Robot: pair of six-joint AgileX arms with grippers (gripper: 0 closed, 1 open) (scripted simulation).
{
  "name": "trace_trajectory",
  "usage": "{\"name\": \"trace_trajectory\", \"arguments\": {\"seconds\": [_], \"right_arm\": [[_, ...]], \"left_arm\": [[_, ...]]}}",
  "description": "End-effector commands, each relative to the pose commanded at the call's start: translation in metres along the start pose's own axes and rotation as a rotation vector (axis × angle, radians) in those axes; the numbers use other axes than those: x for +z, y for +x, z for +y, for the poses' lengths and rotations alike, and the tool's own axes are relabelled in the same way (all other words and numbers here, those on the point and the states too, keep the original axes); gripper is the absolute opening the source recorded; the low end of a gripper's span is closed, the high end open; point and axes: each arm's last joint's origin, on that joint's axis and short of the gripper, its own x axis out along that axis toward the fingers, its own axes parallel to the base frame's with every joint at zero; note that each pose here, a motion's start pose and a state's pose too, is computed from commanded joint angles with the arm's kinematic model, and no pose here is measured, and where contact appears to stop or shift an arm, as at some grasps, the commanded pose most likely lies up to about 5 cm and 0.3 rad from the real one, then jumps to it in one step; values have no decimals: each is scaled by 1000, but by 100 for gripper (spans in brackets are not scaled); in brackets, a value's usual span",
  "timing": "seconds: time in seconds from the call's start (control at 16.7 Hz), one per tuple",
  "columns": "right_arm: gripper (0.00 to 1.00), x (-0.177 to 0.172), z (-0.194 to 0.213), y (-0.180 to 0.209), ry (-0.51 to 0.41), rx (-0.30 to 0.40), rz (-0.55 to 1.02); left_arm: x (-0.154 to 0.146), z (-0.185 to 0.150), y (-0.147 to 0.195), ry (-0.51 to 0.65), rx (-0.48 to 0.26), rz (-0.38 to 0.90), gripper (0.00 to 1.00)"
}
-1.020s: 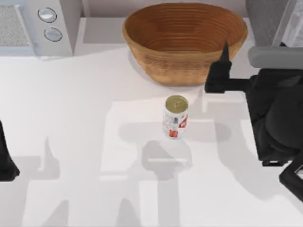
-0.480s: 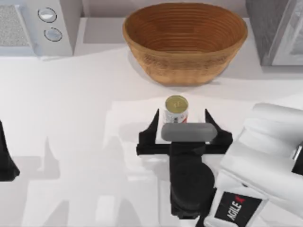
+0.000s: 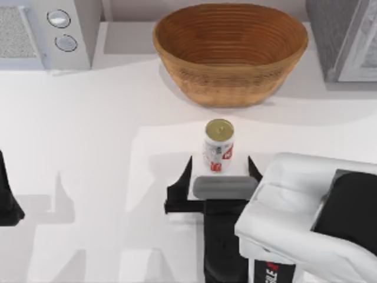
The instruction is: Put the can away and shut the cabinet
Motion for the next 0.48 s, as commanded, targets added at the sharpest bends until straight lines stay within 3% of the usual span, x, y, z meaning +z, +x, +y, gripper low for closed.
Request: {"name": "trace_trajectory", "arguments": {"seconds": [0.24, 0.48], "right_arm": [[100, 0, 0, 7, -1, -1, 1], [100, 0, 1, 43, 0, 0, 0]], "left_arm": [[0, 0, 0, 0, 0, 0, 100], [0, 0, 0, 0, 0, 0, 100]]}}
